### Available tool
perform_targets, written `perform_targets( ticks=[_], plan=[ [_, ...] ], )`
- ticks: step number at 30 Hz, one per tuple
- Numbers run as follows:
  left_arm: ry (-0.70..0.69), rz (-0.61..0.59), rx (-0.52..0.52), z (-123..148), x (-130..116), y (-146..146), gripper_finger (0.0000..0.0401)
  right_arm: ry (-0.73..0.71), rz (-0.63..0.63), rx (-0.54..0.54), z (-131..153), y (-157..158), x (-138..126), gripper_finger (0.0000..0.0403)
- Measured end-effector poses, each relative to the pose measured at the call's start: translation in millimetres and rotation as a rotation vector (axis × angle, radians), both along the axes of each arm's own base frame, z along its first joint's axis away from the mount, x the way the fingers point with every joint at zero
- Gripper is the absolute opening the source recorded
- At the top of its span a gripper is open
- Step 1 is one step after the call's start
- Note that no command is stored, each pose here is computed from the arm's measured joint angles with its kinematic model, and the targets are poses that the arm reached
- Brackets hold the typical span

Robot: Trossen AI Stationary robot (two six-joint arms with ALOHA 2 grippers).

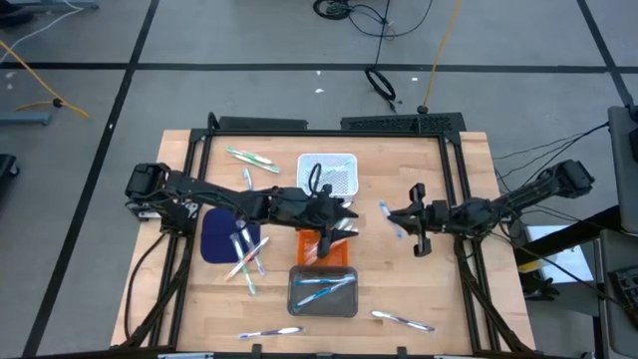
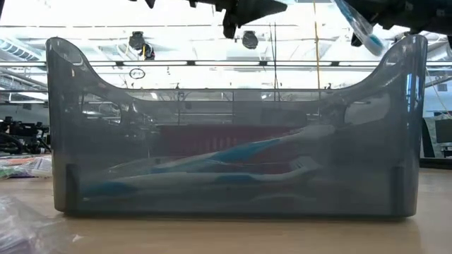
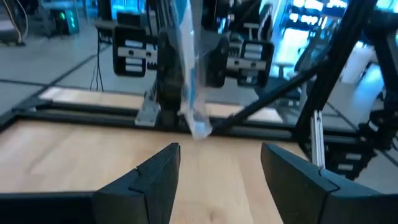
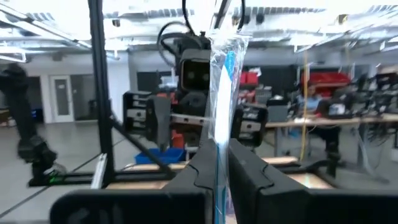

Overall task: Pick & Place Toothbrushes
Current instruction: Put the right blue toothbrush into the black bin

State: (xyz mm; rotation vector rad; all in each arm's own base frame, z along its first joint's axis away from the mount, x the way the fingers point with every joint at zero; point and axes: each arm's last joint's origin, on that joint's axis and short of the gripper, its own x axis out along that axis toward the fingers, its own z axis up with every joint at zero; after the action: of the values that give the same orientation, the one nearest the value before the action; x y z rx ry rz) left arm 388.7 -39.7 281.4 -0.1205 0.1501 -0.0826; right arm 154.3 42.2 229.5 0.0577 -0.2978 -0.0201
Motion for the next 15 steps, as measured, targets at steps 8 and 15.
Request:
perform_targets(
  ticks=[8,15],
  plan=[
    [-0.118,0.021,0.010,11,2,9,0.0228,-0.028,-0.036,-0.102,21,-4,18,0.0010],
    [-0.153,0.028,0.008,15,2,11,0.0228,-0.037,-0.071,-0.185,39,-4,39,0.0010]
  ],
)
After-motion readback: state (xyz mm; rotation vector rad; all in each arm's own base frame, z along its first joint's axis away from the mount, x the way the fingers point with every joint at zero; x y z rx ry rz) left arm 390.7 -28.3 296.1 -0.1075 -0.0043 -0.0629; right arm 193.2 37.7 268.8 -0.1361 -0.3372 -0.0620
